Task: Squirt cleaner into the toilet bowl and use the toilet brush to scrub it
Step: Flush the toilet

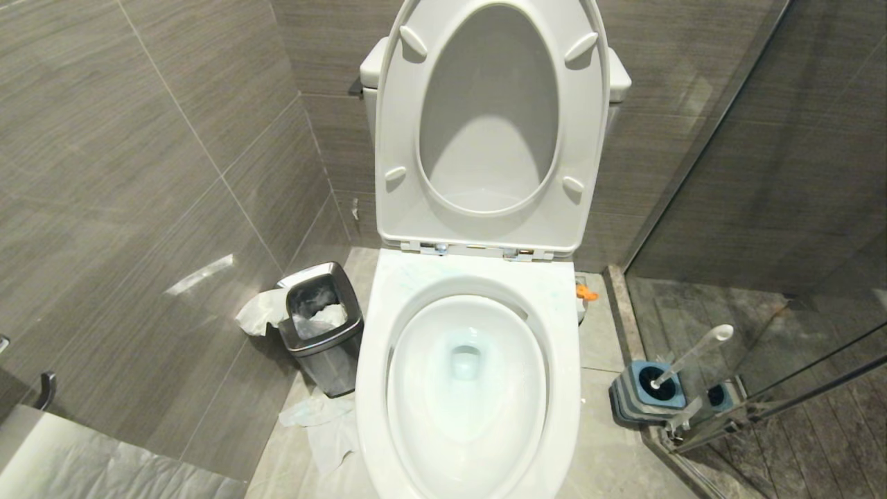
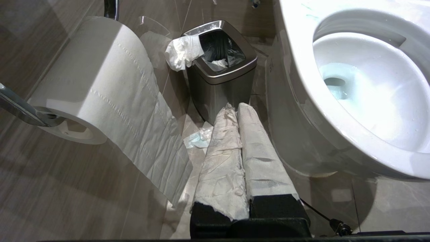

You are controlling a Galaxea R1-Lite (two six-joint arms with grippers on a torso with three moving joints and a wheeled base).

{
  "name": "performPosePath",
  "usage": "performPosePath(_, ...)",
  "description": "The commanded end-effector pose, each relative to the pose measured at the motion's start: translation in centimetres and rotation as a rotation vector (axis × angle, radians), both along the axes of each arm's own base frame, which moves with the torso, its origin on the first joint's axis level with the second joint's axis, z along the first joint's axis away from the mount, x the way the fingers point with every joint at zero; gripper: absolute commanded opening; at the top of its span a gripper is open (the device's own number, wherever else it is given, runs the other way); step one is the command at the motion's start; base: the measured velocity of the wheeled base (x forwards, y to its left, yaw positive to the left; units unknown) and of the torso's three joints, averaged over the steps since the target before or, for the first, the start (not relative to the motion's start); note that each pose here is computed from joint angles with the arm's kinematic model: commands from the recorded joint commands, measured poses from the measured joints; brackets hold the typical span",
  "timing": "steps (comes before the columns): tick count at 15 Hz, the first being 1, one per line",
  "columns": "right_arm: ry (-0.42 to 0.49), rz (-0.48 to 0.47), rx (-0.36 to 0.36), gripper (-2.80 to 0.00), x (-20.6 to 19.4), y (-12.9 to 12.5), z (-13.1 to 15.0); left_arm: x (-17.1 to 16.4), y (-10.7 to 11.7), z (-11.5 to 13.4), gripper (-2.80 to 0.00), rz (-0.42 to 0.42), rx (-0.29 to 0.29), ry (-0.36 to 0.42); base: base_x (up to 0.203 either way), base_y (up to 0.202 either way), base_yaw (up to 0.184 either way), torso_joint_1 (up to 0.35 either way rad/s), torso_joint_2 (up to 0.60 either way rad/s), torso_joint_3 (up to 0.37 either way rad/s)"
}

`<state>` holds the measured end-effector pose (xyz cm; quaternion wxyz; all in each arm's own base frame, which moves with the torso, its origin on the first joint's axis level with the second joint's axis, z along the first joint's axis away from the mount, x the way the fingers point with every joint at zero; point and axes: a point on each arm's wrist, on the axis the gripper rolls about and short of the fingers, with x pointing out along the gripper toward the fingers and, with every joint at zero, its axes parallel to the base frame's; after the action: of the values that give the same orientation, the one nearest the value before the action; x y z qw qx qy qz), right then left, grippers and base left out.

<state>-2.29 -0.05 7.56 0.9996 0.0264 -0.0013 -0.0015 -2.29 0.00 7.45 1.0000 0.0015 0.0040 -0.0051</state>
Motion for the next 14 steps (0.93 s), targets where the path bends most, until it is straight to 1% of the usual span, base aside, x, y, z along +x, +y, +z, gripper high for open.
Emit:
performPosePath(1,0.001,0.0,0.001,-2.8,0.01,0.0,0.01,0.03,0.0,-0.09,-2.8,0.0,0.0,0.004,0.0,0.0,0.0,0.0,0.0,0.0)
performPosePath(10,0.001,0.001,0.001,-2.8,0.01,0.0,0.01,0.03,0.0,-0.09,-2.8,0.0,0.0,0.004,0.0,0.0,0.0,0.0,0.0,0.0)
performPosePath(14,0.003,0.002,0.001,-2.8,0.01,0.0,-0.01,0.02,0.0,-0.05,-2.8,-0.001,0.013,0.007,0.0,0.0,0.0,0.0,0.0,0.0)
